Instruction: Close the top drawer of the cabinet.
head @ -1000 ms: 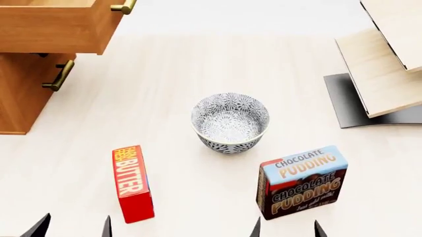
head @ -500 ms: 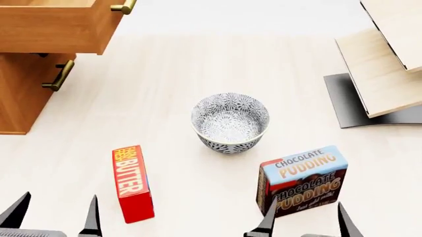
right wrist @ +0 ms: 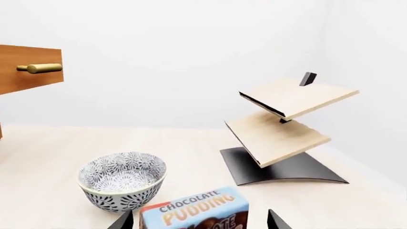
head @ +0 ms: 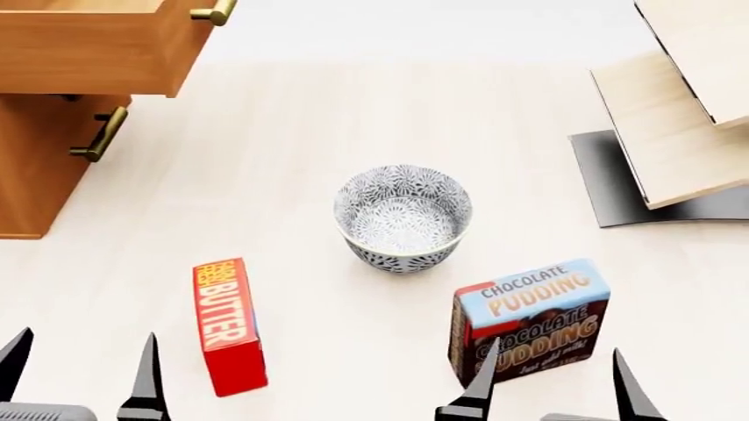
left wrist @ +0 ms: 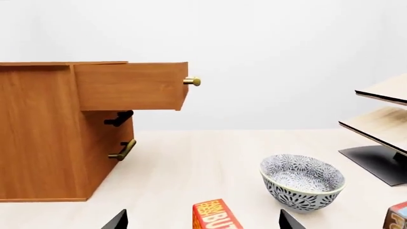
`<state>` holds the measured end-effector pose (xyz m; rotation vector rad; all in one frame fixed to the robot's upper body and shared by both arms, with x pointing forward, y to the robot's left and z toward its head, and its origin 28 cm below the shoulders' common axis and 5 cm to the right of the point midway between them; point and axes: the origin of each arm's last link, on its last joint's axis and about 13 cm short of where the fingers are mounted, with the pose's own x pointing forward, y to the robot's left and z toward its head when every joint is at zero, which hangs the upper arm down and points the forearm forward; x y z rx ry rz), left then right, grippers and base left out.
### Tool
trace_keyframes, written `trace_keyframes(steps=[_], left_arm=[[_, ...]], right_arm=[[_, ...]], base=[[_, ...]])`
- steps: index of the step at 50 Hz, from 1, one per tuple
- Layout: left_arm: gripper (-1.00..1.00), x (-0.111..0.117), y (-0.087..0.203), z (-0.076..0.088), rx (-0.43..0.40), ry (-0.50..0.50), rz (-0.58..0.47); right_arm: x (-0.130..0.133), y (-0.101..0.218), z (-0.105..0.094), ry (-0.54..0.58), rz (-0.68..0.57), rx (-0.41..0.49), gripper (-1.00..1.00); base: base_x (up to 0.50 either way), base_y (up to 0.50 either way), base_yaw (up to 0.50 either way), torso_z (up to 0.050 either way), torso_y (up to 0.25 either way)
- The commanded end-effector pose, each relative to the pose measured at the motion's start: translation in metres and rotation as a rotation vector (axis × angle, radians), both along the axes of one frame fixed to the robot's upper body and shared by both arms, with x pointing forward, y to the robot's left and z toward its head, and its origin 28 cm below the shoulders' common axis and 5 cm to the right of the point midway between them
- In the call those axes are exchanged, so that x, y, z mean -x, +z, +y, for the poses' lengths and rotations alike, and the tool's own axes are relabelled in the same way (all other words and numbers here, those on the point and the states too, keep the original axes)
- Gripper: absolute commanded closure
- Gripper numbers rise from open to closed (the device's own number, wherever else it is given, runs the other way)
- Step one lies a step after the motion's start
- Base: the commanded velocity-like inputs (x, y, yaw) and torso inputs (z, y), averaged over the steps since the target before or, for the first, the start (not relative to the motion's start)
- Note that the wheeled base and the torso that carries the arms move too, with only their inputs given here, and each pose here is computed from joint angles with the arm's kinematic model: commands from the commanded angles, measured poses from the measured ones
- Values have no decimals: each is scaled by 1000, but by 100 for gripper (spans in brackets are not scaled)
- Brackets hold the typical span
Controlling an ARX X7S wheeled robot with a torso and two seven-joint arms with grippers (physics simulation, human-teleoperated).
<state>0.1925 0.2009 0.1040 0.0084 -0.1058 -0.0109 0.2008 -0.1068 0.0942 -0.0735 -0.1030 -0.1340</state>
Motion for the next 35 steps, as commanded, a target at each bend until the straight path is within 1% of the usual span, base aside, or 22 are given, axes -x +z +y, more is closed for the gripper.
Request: trace_keyframes(steps=[1,14,21,26,35], left_arm=[[-100,-1,0,-1,0,-3,3],[-100,-2,-2,-2,-5,-14,7],[-100,-1,-3,-3,-2,-15,11],[-100,-2,-4,-2,0,-14,13],[-100,-2,-5,-2,1,-18,19]], right_arm=[[-2,-1,0,-1,13,4,-100],[-4,-4,-1,-3,11,10,-100],[-5,-6,-1,-8,12,16,-100],[-4,-9,-1,1,14,46,-100],[-6,-11,1,-14,24,65,-100]], base=[[0,-258,0,0,0],[0,-251,0,0,0],[0,-11,0,0,0],[0,0,0,0,0],[31,0,0,0,0]])
